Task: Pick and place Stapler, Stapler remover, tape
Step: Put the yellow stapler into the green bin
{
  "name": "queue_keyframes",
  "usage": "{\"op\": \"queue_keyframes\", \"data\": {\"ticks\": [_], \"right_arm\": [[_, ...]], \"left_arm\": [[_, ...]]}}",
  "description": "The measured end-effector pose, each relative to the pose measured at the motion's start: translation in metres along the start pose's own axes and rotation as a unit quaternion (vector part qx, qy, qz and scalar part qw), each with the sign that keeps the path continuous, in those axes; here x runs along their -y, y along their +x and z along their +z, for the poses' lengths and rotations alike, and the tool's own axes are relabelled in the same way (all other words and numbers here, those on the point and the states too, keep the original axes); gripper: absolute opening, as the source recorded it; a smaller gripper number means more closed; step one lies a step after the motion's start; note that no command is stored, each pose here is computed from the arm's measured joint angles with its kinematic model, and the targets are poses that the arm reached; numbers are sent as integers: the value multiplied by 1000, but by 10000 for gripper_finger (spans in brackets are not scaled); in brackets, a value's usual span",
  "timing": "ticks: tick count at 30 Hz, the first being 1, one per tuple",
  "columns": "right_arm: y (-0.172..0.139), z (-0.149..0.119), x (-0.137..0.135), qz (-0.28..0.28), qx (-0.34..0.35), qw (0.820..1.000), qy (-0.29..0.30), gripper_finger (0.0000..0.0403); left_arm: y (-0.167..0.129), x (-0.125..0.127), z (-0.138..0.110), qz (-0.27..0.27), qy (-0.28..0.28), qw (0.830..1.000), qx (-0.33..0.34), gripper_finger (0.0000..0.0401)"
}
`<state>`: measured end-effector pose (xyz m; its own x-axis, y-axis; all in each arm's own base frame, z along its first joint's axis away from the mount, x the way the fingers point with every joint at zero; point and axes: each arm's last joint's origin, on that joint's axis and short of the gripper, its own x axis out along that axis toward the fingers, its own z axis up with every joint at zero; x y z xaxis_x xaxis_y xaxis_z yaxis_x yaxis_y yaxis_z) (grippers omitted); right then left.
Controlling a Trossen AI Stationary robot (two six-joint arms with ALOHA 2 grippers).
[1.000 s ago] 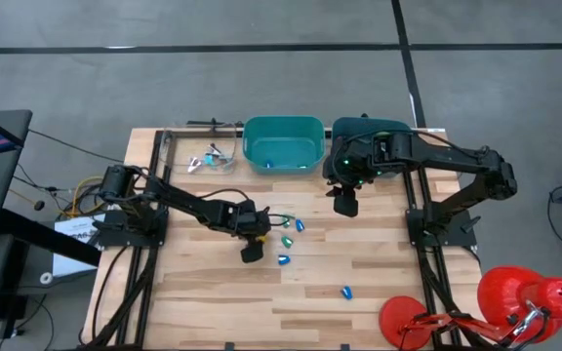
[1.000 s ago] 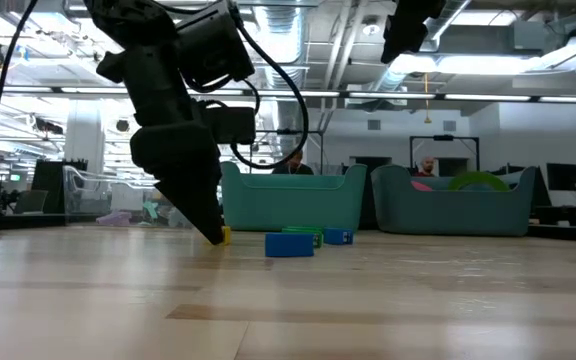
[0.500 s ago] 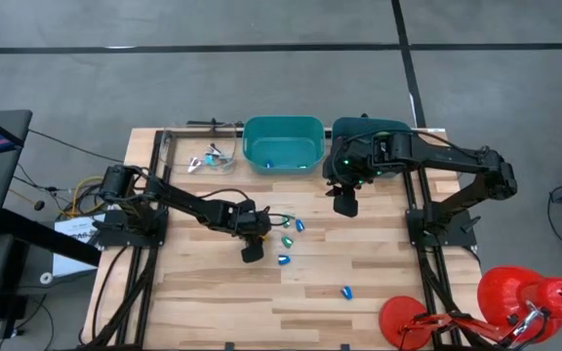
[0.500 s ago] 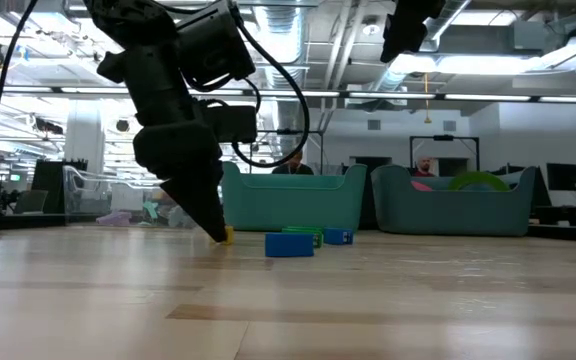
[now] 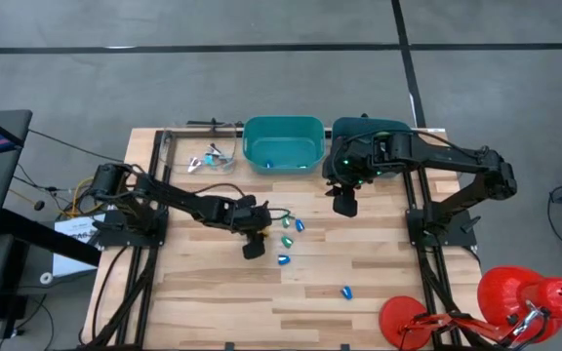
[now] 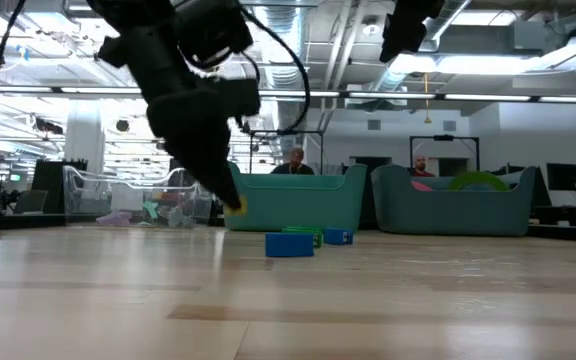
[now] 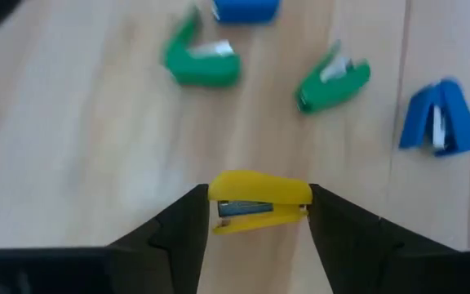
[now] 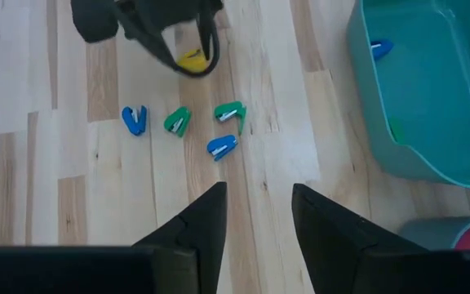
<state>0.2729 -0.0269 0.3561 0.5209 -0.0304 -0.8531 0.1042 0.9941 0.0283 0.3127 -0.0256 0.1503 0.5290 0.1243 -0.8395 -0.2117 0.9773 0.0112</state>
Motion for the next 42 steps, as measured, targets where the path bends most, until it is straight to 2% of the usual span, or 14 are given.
{"op": "queue_keyframes", "data": {"ticks": [6,12,17,24,28,32,36,42], "right_arm": [[0,2,0,0,10,1000,-1,132],[0,2,0,0,10,1000,-1,131],[0,3,0,0,13,1000,0,131],[0,6,0,1,34,999,3,131],[0,7,0,1,37,999,3,131],[0,7,2,-1,36,999,6,131],[0,7,5,-4,36,999,11,131],[-1,7,13,-13,39,999,24,131]], "left_arm": [[-35,-20,20,39,15,996,81,184],[-74,-50,37,61,-29,984,167,188],[-94,-72,42,80,-61,974,204,187],[-105,-93,49,100,-93,959,250,188],[-110,-106,58,97,-110,943,300,187],[-120,-122,67,115,-118,930,328,187],[-128,-138,72,123,-101,928,337,187],[-135,-160,74,131,-112,922,348,187]]}}
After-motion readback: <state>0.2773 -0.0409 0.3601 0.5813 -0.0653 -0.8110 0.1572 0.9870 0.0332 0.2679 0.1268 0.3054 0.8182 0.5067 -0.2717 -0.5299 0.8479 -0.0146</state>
